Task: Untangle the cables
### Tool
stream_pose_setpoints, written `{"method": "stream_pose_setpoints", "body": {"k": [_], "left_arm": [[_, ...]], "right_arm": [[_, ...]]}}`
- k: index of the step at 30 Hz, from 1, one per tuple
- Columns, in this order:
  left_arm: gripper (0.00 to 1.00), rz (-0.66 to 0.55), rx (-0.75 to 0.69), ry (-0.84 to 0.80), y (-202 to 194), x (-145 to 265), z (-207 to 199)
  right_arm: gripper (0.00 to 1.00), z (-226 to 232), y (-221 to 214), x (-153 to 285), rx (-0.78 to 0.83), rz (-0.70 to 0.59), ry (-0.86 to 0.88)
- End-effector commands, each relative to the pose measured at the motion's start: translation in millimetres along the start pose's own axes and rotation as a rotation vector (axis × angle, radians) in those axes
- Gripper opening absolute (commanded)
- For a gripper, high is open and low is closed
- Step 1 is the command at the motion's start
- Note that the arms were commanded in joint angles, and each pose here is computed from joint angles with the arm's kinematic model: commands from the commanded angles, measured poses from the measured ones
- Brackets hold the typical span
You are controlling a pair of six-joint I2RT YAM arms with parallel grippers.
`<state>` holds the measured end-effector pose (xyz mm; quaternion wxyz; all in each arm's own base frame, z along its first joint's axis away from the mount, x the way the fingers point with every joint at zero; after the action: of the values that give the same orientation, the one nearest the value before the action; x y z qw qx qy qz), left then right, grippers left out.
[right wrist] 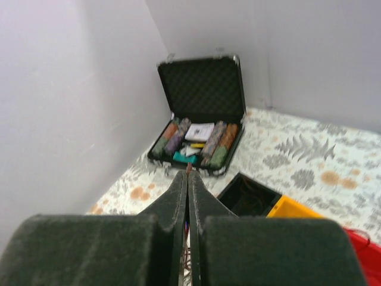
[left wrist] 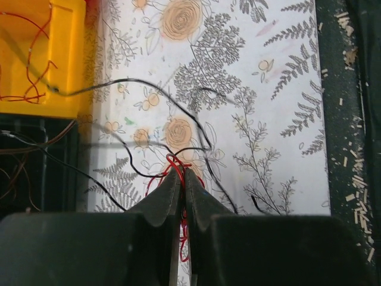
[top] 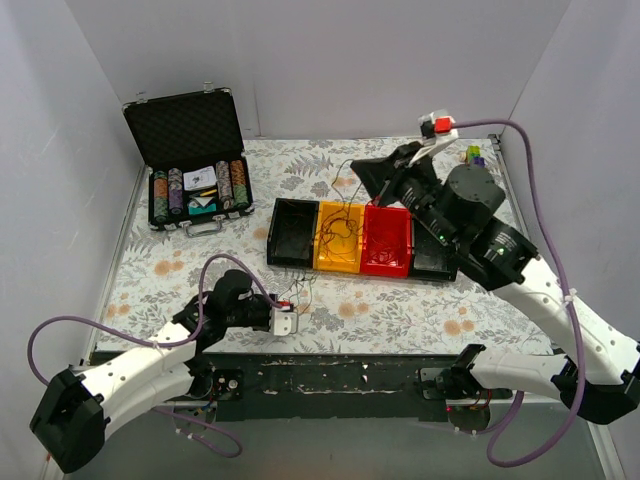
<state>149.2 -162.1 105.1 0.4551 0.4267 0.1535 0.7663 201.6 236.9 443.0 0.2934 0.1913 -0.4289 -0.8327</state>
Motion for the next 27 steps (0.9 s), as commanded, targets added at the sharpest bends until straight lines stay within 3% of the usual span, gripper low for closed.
{"method": "stream_pose_setpoints", "body": {"k": [1, 12, 17, 20, 27], "left_arm": [[0.00, 0.061, 0.030, -0.088, -9.6, 6.5, -21.8], [0.00, 0.113, 0.053, -0.154, -20.3, 10.7, -41.1], [0.00, 0.122, 0.045, -0.168, -25.5, 9.7, -48.2], [0.00, 0.121, 0.044, -0.161, -25.1, 9.1, -46.4], [0.00, 0.101, 0.022, -0.108, -15.1, 12.0, -29.3]], "right_arm": [[0.01, 17.8, 63.9, 17.5, 0.107, -0.168, 0.003], [0.01, 61.9, 191.5, 39.8, 0.292, -0.527, -0.022], [0.01, 79.3, 226.8, 44.1, 0.335, -0.637, -0.013], [0.01, 84.2, 227.3, 35.5, 0.338, -0.635, 0.013], [0.01, 74.7, 187.7, -10.1, 0.327, -0.501, 0.042]]}}
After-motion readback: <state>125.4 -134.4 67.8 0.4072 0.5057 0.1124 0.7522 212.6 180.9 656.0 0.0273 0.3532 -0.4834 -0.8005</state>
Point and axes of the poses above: each gripper's point midway between its finger pads, its own x axis back along the fingers, its own z axis along the line the jaws close on, y = z × x, the point moved 6 cm from there along x, back along the fingers, and after that the axes turned 12 degrees about -x, right-handed, at the moved point
